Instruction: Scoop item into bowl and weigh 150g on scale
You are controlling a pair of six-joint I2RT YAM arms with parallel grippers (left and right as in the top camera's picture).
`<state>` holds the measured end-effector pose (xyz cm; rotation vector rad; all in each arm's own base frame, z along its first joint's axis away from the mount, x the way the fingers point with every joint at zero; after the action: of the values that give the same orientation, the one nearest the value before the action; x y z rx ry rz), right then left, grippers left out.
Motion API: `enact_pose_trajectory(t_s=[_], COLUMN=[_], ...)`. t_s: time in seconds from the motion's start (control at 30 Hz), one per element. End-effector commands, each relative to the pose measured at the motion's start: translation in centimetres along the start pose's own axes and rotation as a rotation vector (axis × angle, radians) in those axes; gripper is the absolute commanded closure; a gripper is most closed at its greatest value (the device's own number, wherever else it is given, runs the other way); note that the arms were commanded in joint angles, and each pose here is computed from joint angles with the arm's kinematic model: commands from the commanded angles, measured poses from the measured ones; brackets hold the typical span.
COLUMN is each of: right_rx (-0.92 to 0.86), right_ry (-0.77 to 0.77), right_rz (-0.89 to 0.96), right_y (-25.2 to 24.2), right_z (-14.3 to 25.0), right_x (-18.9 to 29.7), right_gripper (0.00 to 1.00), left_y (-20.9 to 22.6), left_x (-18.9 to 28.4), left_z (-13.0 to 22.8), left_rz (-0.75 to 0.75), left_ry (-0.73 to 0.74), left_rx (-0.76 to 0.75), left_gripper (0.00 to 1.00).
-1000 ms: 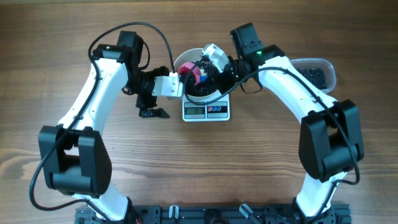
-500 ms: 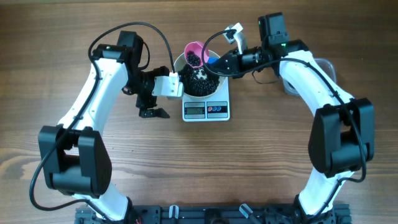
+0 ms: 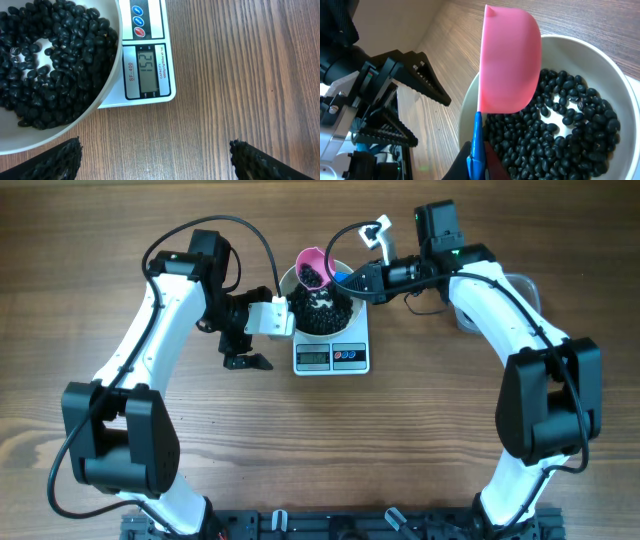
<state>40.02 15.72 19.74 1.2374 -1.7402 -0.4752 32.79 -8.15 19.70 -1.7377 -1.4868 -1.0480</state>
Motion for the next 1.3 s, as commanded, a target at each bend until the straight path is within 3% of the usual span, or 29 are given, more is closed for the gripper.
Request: enact_pose_trajectory(t_s=[0.0,0.67,1.07,1.27], right_rx=[-0.071,-0.172,-0.07,-0.125], right_ry=[-0.001,-0.059,-0.097,-0.049], right_rz=[0.029,0.224,0.109,0.04], right_y=[-0.6,-3.7,-2.9,-2.2], right_z=[0.1,0.1,-0.9,-0.1], right_x=[-0.1,3.0,2.9,2.4], right_gripper=[0.96,0.96,0.96,0.96], left_y=[-0.1,-0.1,-0.1,-0.1], left_x=[-0.2,-0.2,-0.2,-0.2], left_z=[0.0,0.0,0.0,0.0], left_rz=[0.008,0.008,0.008,0.008], left_ry=[-0.002,-0.002,-0.002,-0.002], left_rx=[0.004,0.003,0.003,0.003], left_gripper=[0.0,0.0,0.0,0.0])
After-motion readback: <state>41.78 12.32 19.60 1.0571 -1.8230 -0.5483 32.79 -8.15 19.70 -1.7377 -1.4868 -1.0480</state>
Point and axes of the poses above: each gripper's point midway between its finger pads, its own x axis back along the fingers, its own y axis along the line the jaws close on, z = x × y, the point moved 10 cm from there along x, back along the fingers, and after that the axes turned 4 degrees about -x, right-handed, at the moved point
